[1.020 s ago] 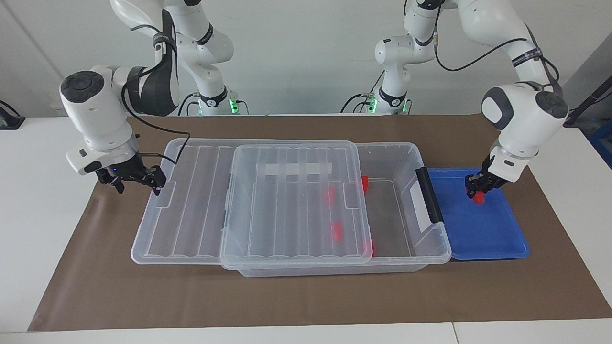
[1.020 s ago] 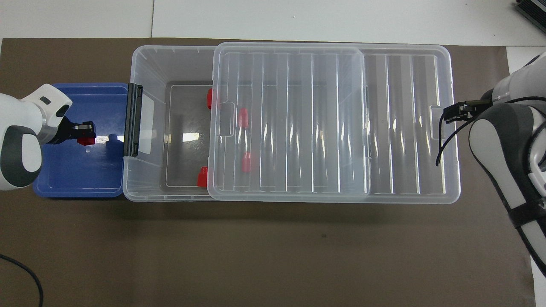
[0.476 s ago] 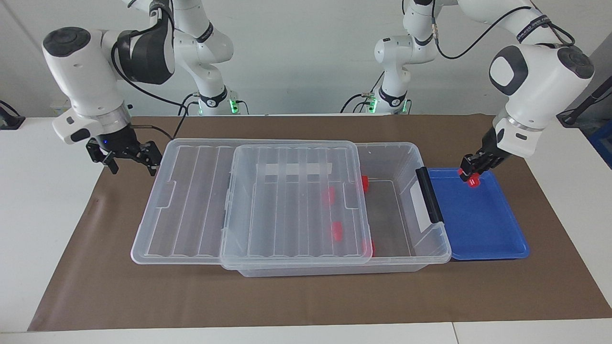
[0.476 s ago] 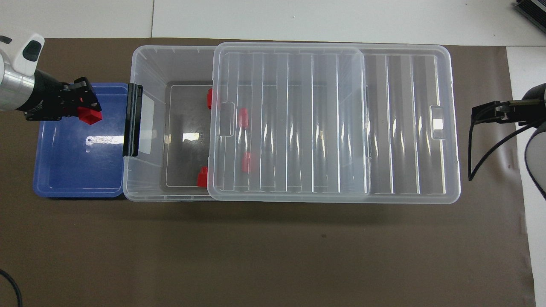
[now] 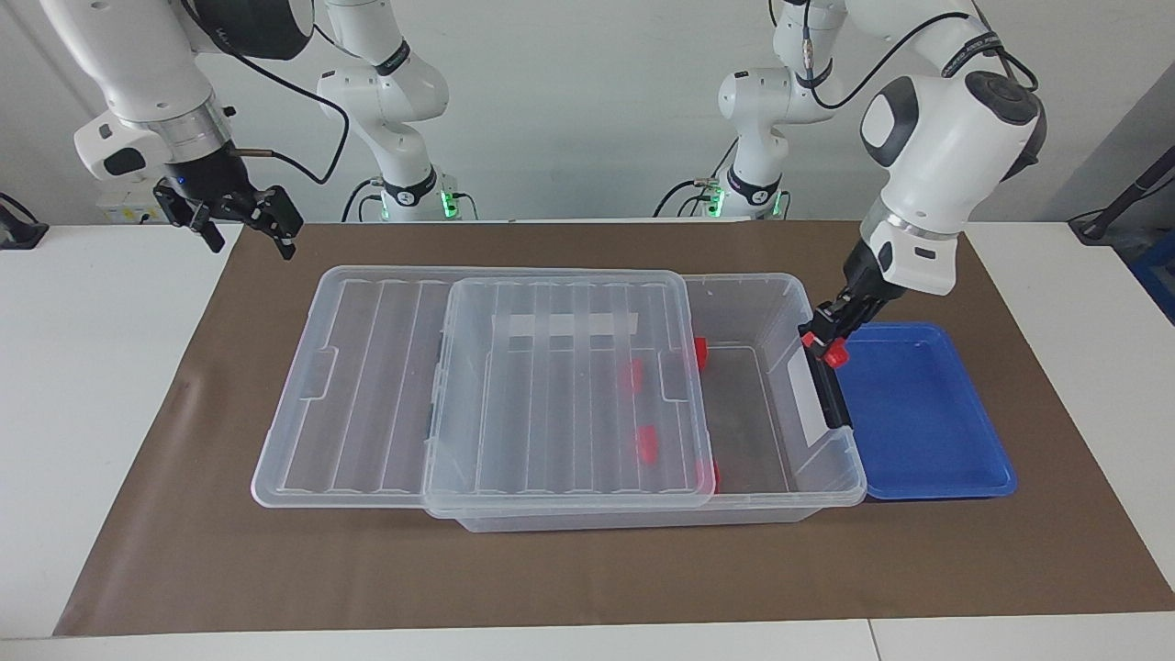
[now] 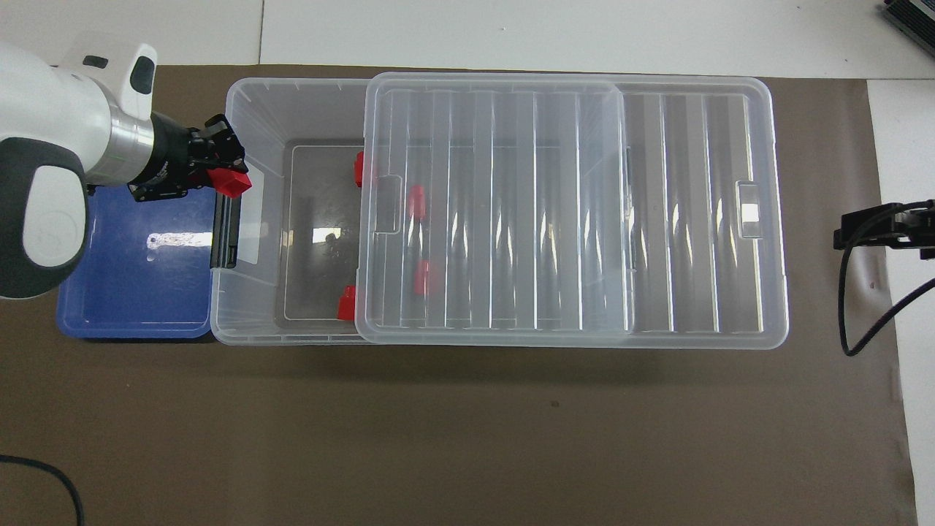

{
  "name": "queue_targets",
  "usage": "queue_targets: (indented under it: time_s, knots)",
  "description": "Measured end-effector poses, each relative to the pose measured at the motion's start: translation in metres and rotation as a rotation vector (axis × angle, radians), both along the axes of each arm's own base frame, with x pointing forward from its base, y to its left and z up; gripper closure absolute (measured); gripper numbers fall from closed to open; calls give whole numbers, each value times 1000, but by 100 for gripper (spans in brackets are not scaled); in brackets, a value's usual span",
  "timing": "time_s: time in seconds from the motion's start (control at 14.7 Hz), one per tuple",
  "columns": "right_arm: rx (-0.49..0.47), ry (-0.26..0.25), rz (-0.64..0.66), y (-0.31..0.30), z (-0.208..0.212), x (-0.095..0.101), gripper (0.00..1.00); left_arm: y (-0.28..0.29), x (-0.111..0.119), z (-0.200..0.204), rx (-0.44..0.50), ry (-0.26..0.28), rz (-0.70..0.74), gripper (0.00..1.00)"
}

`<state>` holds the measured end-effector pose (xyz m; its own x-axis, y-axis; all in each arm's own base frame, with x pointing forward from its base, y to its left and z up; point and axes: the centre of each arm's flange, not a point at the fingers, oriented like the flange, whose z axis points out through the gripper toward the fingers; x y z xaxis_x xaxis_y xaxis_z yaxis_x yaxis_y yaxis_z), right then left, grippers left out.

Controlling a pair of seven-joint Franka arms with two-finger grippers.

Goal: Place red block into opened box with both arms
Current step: 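Carry the red block over the opened box with the left gripper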

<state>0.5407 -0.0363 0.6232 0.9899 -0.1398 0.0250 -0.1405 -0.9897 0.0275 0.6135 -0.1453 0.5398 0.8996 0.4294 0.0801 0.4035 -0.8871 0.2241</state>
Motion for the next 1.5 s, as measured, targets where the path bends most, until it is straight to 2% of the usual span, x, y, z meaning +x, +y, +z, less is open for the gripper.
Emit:
queue_targets:
  time_s: [0.2, 0.34, 0.61, 1.09, 1.5]
  knots:
    - [4, 22, 4, 3, -4, -2, 0, -39, -10, -37, 18, -39, -49, 66]
    - [16, 50, 3, 4, -4, -5, 0, -42, -12, -53, 36, -42, -63, 66]
    - [36, 52, 3, 6, -2, -6, 0, -43, -17, -77, 116, -64, -116, 66]
    - [36, 63, 30, 21, -8, -5, 0, -85, -18, -152, 193, -52, -242, 66]
    - [36, 57, 30, 22, -8, -5, 0, -87, -9, -204, 185, -56, -253, 66]
